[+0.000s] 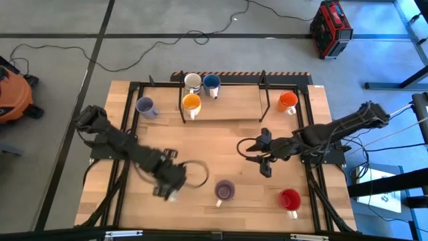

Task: Place coffee mugs
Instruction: Put the blue patterned mug on the shelf

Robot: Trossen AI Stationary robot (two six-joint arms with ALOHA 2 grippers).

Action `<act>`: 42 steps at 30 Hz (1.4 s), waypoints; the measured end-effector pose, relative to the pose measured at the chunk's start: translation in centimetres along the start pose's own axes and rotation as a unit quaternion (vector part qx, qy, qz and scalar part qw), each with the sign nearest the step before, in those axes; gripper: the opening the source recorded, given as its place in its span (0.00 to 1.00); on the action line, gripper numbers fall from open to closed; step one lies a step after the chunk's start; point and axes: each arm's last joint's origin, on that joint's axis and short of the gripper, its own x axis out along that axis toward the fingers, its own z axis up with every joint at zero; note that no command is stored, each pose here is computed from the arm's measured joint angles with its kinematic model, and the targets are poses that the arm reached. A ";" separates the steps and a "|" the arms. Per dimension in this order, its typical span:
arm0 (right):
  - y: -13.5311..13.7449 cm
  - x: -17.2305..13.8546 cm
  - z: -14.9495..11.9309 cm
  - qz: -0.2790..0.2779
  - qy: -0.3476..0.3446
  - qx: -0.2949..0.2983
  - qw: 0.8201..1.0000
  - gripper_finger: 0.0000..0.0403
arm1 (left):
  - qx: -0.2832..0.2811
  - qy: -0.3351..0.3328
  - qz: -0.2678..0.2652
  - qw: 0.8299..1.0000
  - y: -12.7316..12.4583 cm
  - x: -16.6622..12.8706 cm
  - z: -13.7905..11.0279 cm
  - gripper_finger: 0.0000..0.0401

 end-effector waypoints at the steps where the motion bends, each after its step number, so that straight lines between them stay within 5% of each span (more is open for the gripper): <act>1: -0.2 -0.4 -0.1 -0.008 0.002 -0.006 1.000 0.38 | -0.007 -0.012 0.000 1.000 1.0 -0.5 0.8 0.04; 8: -1.1 -1.4 -1.0 -0.051 0.039 -0.034 0.997 0.38 | -0.048 -0.050 0.045 0.997 8.6 -2.0 4.5 0.04; 19: -2.5 -1.6 -2.9 -0.115 0.146 -0.059 0.981 0.38 | -0.051 -0.032 0.079 0.995 16.4 1.8 11.7 0.04; 26: -2.9 -1.9 -3.4 -0.130 0.174 -0.058 0.974 0.38 | -0.045 -0.025 0.057 0.997 18.1 4.9 14.7 0.04; 42: -2.9 -1.9 -3.4 -0.131 0.177 -0.059 0.974 0.38 | -0.042 -0.032 0.051 0.997 17.6 7.8 16.1 0.06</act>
